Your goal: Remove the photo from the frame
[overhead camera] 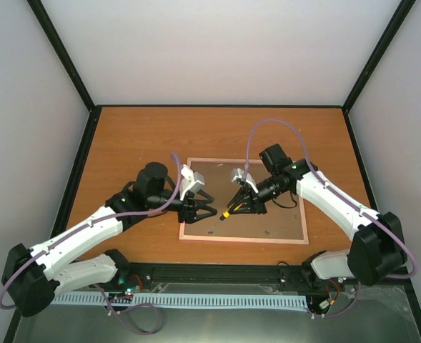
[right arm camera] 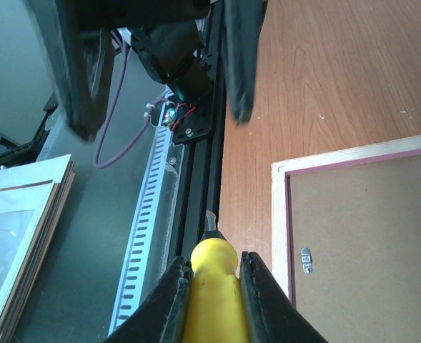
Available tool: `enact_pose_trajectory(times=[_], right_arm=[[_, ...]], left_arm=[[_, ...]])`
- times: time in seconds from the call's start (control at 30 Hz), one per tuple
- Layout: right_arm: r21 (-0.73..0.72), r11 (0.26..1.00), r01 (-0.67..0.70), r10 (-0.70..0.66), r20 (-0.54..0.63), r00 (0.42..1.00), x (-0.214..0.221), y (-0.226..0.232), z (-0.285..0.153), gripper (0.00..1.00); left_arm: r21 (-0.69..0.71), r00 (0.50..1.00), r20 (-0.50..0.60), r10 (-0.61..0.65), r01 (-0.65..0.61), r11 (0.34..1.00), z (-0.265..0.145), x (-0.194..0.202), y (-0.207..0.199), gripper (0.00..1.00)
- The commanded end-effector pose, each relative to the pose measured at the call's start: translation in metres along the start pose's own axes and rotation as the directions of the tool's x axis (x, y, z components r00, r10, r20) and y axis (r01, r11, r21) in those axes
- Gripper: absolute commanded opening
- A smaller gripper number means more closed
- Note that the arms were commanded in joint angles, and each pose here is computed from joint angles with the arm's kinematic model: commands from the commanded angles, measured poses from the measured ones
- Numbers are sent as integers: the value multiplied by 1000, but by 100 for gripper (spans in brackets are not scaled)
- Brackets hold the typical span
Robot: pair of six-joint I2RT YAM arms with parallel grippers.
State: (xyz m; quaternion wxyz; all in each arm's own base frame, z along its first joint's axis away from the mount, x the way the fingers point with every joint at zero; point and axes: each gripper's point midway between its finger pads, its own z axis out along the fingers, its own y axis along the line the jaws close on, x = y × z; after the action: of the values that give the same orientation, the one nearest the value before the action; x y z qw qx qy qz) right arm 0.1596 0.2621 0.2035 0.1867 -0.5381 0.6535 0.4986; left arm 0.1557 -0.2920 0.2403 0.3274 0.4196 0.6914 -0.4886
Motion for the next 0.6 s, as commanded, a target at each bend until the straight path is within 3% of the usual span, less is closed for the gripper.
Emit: enact_pose_trajectory(times=[0.0, 0.23, 0.57], right_arm=[[-11, 999, 34, -33, 41, 999, -6, 8, -4, 3], [-17, 999, 39, -39, 41, 998, -5, 11, -4, 3], [-2, 999, 34, -34, 32, 999, -3, 6, -3, 3]], left_arm=[[29, 997, -57, 44, -43, 999, 16, 9, -9, 54], [-5, 993, -101, 56, -56, 998, 31, 16, 6, 49], [67, 987, -122, 107, -99, 993, 57, 17, -6, 45]])
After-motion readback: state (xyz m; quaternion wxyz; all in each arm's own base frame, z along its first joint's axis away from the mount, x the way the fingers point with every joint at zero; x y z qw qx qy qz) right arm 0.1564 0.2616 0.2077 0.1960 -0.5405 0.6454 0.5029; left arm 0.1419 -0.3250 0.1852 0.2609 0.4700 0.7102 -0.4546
